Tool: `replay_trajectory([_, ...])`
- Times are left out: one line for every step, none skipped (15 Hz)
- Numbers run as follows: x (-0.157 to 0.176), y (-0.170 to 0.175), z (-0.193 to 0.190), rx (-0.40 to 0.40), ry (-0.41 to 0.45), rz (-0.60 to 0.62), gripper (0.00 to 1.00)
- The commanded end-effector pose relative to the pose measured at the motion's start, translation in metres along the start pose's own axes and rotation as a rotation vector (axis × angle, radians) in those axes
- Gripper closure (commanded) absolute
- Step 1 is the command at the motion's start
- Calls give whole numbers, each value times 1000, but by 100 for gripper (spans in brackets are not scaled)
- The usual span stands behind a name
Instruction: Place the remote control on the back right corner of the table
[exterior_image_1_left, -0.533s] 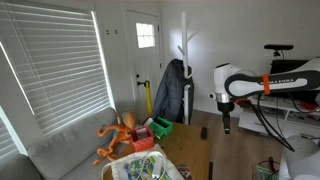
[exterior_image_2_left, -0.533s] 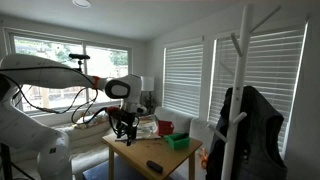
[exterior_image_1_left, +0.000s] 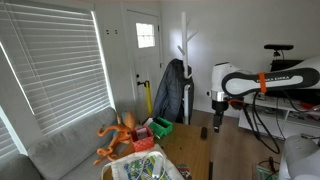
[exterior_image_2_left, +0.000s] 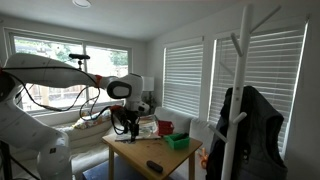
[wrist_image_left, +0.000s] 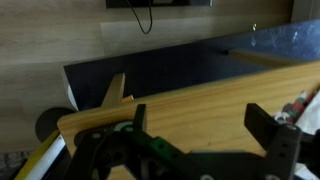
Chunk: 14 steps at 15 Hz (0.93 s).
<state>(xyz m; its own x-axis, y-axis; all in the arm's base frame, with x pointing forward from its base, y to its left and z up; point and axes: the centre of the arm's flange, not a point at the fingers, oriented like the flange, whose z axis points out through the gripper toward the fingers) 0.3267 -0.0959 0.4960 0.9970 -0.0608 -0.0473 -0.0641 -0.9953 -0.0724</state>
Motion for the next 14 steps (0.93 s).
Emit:
replay_trajectory([57,-20,-13,35,137,153,0])
replay_trajectory([69,-26,-18,39,184,195,0])
replay_trajectory([85,-37,-21,30,238,230,0])
replay_trajectory([99,-49,-22,6,270,228,0])
replay_trajectory([112,-65,-21,-25,281,187,0])
replay_trajectory([122,-78,-20,-47,284,146,0])
replay_trajectory([129,-94,-16,-81,268,89,0])
replay_trajectory([133,-108,-12,-109,238,23,0])
replay_trajectory([136,-121,-7,-131,209,-36,0])
replay_trajectory([139,-132,-3,-139,181,-86,0])
replay_trajectory([139,-139,0,-135,154,-135,0])
replay_trajectory([140,-143,2,-116,120,-171,0])
replay_trajectory([128,-140,9,-115,170,-99,0])
replay_trajectory([130,-144,11,-117,150,-128,0])
